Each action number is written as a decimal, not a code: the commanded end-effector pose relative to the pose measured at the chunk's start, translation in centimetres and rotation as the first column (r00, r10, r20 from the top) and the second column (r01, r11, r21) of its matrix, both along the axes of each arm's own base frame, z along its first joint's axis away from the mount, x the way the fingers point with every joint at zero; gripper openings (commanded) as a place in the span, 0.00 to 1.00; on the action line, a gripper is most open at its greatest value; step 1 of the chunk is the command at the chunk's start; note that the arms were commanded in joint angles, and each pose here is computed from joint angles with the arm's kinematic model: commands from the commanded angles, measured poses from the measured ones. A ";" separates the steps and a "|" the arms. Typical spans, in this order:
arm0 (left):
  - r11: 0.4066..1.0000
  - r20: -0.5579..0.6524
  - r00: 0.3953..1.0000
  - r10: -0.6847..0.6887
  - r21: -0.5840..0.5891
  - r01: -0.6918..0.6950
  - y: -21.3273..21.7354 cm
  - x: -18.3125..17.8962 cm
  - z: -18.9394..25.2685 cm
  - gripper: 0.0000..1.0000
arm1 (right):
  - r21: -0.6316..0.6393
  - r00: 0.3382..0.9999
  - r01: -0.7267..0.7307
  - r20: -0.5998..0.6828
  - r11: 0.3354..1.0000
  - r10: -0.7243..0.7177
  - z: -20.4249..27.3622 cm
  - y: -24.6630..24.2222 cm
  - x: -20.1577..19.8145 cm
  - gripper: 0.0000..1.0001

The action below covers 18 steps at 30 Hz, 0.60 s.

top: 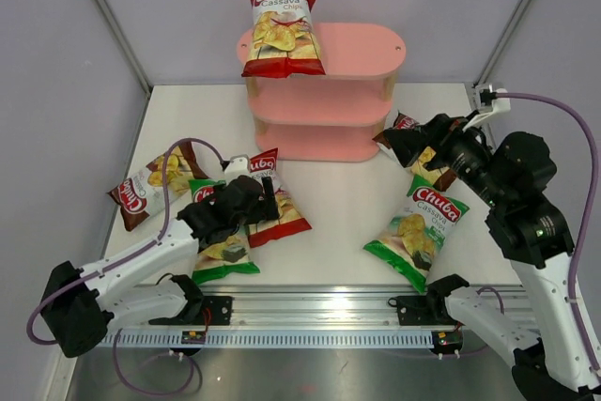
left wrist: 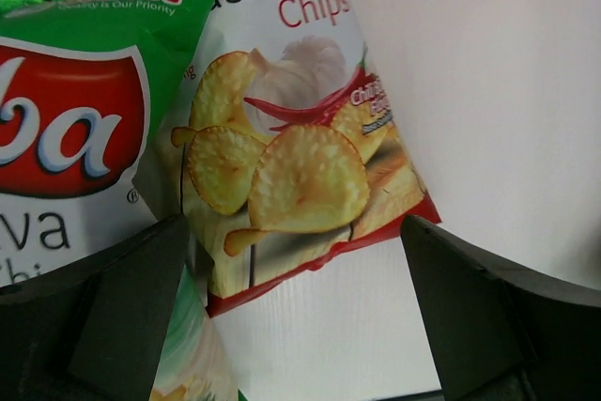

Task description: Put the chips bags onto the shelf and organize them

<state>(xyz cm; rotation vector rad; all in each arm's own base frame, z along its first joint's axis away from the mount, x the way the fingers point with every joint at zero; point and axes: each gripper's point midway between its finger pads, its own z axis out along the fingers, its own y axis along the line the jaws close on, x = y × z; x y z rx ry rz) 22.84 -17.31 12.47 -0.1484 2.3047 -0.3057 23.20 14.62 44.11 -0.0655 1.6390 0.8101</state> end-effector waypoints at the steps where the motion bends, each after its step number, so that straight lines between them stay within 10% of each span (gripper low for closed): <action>1: 0.993 -0.007 1.000 -0.016 -0.121 0.015 -1.8 1.9 -1.1 0.99 | -0.031 0.998 -0.057 -0.010 0.998 0.057 -1.8 0.9 0.0 0.99; 9: 0.994 -0.045 0.993 0.107 0.012 -0.107 1.4 3.1 -5.0 0.99 | -0.041 0.994 -0.099 -0.046 0.994 0.098 -4.5 1.5 -0.5 0.99; 18: 0.995 -0.102 0.995 -0.015 -0.101 0.004 -1.3 2.0 -7.9 0.99 | -0.029 0.987 -0.140 -0.085 0.990 0.137 -6.1 2.5 0.2 1.00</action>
